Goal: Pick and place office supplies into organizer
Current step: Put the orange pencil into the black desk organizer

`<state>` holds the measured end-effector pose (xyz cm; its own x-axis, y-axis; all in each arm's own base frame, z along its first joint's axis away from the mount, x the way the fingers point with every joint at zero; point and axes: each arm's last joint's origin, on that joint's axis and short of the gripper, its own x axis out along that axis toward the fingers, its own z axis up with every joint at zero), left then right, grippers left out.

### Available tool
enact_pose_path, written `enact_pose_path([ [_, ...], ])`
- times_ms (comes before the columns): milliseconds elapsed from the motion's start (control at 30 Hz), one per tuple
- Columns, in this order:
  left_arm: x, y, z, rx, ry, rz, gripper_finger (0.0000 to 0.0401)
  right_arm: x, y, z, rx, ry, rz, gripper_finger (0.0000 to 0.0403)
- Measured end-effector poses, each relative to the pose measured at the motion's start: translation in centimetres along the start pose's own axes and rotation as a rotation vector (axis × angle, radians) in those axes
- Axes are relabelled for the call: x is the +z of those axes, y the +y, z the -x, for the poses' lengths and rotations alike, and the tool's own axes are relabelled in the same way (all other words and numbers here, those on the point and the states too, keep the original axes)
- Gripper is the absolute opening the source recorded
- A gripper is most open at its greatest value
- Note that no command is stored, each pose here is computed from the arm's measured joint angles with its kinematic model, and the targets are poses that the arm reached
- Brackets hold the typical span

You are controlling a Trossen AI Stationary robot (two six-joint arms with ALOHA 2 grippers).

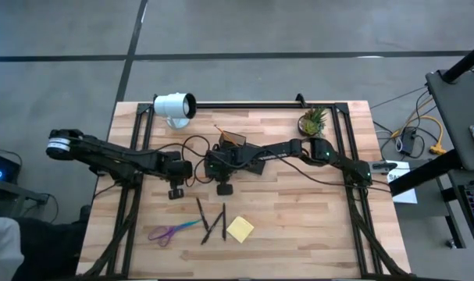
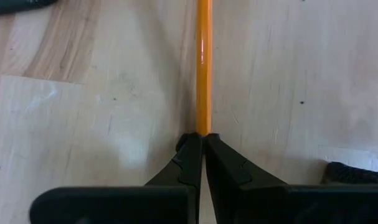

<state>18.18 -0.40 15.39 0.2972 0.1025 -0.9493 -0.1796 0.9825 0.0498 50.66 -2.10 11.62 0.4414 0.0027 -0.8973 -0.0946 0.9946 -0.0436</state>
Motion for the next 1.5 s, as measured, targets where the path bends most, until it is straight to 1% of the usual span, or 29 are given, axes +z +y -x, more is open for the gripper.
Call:
enact_pose_path([
  [167, 0.0, 0.0, 0.0, 0.006, 0.0, 0.001, 0.0014, 0.1, 0.0, 0.2, -0.003, -0.007, -0.033, 0.0009],
  [267, 0.1, 0.0, 0.0, 0.01, -0.003, 0.005, 0.0013, 0.3, 0.0, 0.8, -0.019, -0.016, -0.064, 0.001],
  [433, 1.2, 0.1, 1.0, 0.045, -0.043, 0.011, 0.0012, 0.6, -0.3, 2.8, -0.143, 0.0, -0.075, 0.003],
  [533, 2.3, 0.1, 2.0, 0.088, -0.082, -0.002, 0.0012, 0.6, -0.5, 4.6, -0.244, 0.026, -0.125, 0.0047],
  [633, 3.3, 0.2, 3.1, 0.124, -0.111, -0.026, 0.0012, 0.6, -0.4, 6.2, -0.29, 0.033, -0.189, 0.006],
  [800, 4.4, 0.3, 5.2, 0.176, -0.11, -0.092, 0.0011, 1.2, 0.9, 8.9, -0.342, -0.007, -0.253, 0.0076],
  [867, 4.7, 0.4, 6.0, 0.194, -0.09, -0.114, 0.0011, 1.3, 1.7, 10.1, -0.374, -0.011, -0.269, 0.0081],
  [1000, 5.4, 0.6, 7.9, 0.263, -0.081, -0.141, 0.0011, 0.6, 3.0, 12.2, -0.486, 0.028, -0.324, 0.0085],
  [1167, 7.0, 1.0, 10.0, 0.378, -0.111, -0.232, 0.0011, -1.4, 5.0, 14.9, -0.692, 0.123, -0.44, 0.0082],
  [1267, 8.3, 1.4, 10.6, 0.449, -0.085, -0.336, 0.0011, -3.0, 6.6, 16.4, -0.828, 0.172, -0.516, 0.0082],
  [1333, 9.5, 1.9, 10.8, 0.482, -0.065, -0.399, 0.0011, -3.9, 7.7, 17.5, -0.893, 0.2, -0.541, 0.0082],
  [1367, 10.1, 2.2, 10.8, 0.497, -0.046, -0.435, 0.0011, -4.1, 8.3, 17.7, -0.902, 0.193, -0.552, 0.0082],
  [1500, 13.0, 3.5, 10.8, 0.529, 0.018, -0.571, 0.0011, -4.9, 10.7, 18.1, -0.856, 0.173, -0.517, 0.0082],
])
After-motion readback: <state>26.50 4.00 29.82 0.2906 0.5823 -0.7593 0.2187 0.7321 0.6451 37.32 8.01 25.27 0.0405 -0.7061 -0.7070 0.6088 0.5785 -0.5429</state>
